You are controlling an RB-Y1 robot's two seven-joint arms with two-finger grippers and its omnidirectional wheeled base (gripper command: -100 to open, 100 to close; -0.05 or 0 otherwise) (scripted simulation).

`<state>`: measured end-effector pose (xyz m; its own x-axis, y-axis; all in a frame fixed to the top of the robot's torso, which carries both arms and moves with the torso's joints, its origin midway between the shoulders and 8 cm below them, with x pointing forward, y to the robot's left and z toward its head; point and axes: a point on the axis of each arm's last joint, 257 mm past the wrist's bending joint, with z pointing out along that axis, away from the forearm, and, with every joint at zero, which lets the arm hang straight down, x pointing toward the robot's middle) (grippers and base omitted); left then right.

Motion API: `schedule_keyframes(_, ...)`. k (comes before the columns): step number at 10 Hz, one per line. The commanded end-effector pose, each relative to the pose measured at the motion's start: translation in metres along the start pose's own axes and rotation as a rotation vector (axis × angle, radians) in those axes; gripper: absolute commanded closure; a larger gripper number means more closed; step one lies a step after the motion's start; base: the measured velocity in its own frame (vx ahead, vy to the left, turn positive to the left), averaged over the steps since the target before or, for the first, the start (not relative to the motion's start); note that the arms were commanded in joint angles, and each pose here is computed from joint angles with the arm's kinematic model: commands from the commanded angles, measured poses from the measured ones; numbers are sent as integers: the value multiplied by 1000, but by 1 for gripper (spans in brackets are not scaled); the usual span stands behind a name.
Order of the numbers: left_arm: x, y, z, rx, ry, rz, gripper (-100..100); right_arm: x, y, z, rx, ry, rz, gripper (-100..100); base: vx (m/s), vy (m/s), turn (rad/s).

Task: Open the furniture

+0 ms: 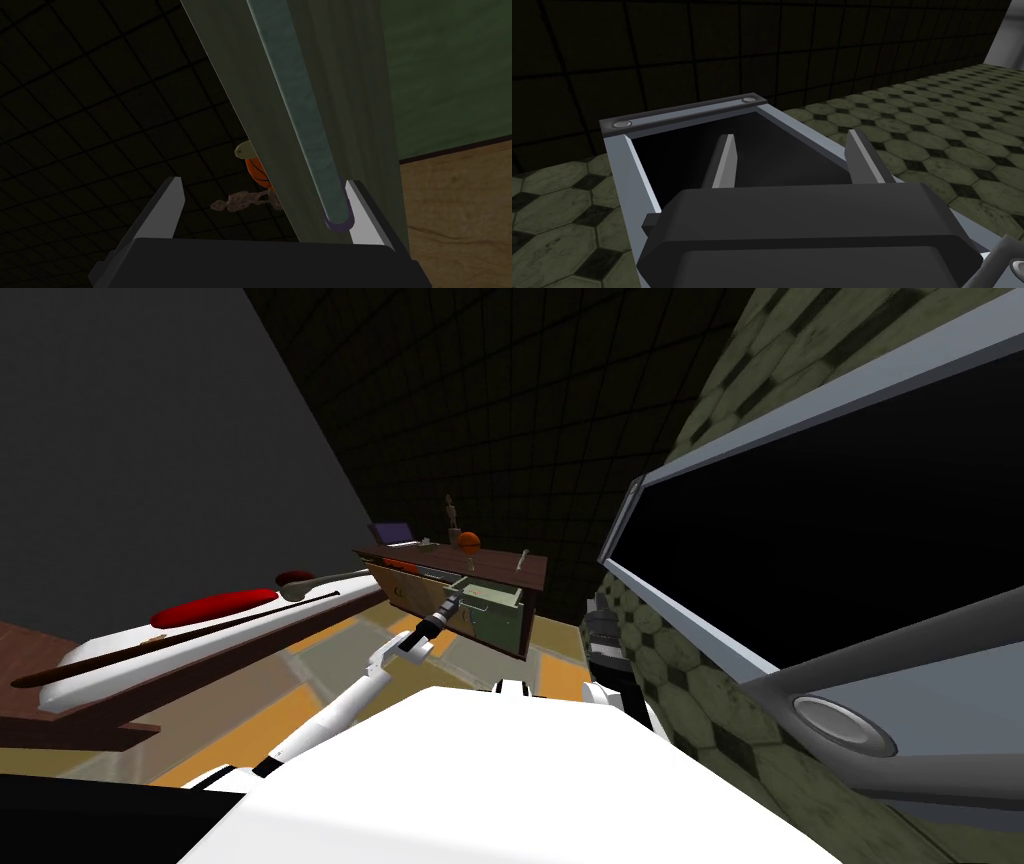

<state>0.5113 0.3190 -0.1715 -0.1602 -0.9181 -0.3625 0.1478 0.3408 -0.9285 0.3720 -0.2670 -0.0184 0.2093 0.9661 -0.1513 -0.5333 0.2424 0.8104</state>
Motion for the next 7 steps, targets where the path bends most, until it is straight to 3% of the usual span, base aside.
schedule_keyframes(1,-2,-5,-1,-7,6,-2,-100,0,0,0,0,0,0,0,2,-12,13)
schedule_keyframes(2,-2,-4,-1,-12,6,-3,0,0,0,0,0,0,0,0,0,0,0)
schedule_keyframes(7,-2,1,-3,-23,6,-4,0,0,0,0,0,0,0,0,0,0,0)
